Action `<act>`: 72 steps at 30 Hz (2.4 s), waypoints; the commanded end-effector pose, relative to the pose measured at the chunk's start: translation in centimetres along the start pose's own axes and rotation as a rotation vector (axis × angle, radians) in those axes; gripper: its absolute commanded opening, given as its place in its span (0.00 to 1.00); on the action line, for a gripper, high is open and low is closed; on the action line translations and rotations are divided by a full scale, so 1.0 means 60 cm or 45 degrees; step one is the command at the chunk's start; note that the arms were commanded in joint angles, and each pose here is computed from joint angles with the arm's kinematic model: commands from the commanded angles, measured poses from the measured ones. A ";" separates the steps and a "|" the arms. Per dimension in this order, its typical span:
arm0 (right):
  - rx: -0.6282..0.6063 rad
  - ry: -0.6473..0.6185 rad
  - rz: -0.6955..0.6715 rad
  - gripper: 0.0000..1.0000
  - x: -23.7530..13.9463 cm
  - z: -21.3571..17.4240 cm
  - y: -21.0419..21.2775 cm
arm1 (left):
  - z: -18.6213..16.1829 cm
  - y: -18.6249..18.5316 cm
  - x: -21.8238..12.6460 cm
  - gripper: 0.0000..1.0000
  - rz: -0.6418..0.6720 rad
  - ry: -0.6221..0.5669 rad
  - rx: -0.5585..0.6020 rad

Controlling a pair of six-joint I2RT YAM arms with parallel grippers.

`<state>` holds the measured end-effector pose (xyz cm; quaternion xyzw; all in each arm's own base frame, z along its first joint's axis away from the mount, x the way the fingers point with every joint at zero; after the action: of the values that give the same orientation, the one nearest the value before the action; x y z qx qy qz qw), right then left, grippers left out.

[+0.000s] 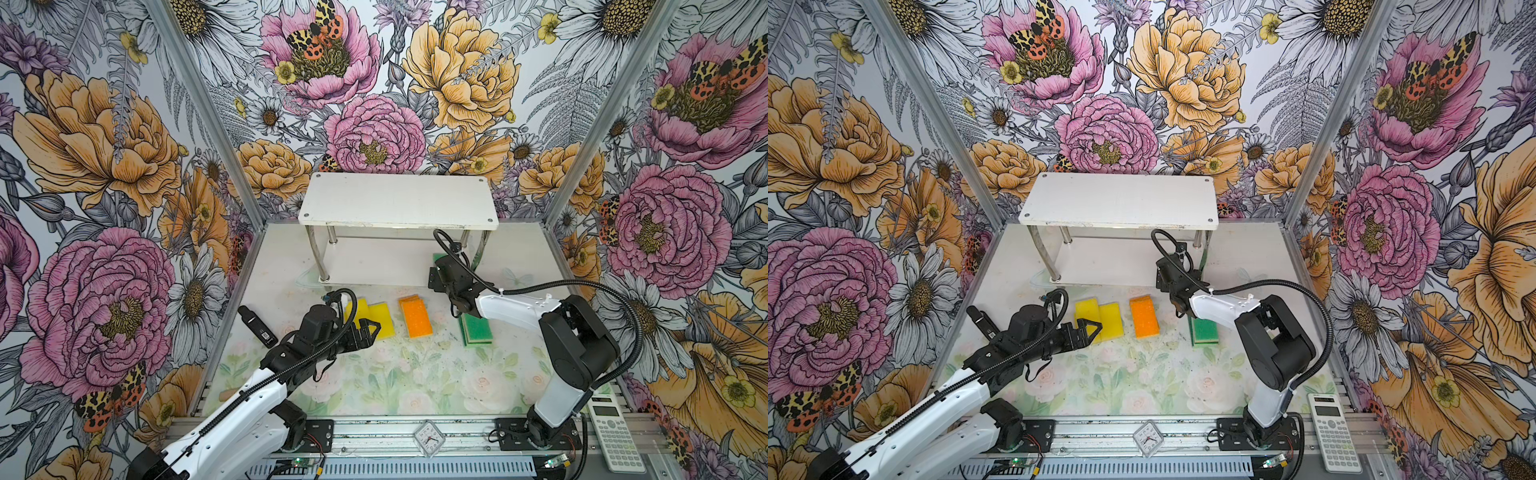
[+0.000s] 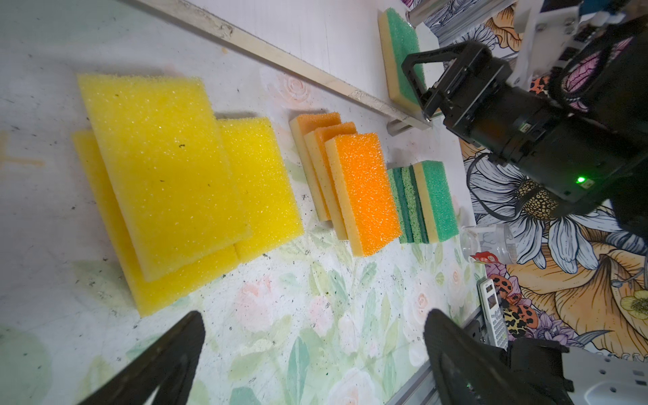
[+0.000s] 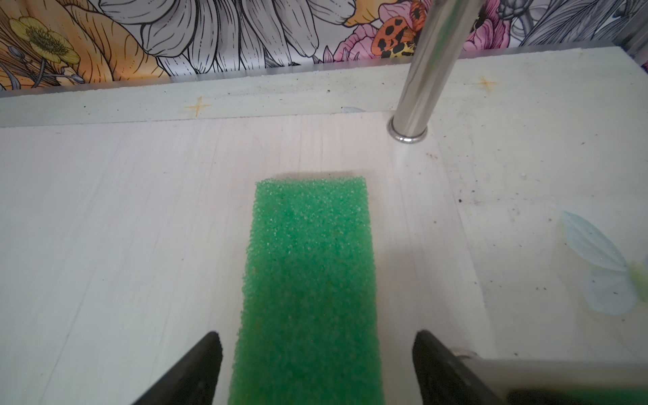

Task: Place and organize the cleaning sponges onto the shelf
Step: 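Lower the green sponge onto the lower shelf and open the right gripper, then withdraw the right gripper from the shelf back over the green sponges, then lower the right gripper onto the next green sponge and close it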

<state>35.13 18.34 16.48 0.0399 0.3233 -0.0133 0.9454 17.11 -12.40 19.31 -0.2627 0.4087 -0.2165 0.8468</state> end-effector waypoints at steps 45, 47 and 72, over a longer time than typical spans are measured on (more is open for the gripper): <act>-0.127 0.460 0.031 1.00 -0.218 -0.156 -0.127 | -0.012 0.002 0.028 0.99 0.032 0.040 -0.024; -0.141 0.472 0.004 1.00 -0.211 -0.159 -0.128 | -0.013 0.001 0.029 0.99 0.033 0.045 -0.019; -0.189 0.478 -0.044 0.95 -0.179 -0.137 -0.130 | -0.017 0.005 0.037 0.99 0.044 0.059 -0.017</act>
<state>20.29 10.82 15.27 -0.0395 0.5093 -0.0042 0.8596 17.40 -13.55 17.05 -0.2526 0.4471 -0.2057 0.8331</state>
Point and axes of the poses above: each gripper's point midway between its finger pads, its own x axis out along the fingers, its own y axis along the line the jaws close on, z = x × y, the point moved 9 cm from there along -x, back along the fingers, and after that the axes turned 1 degree about x, right-handed, at the moved point
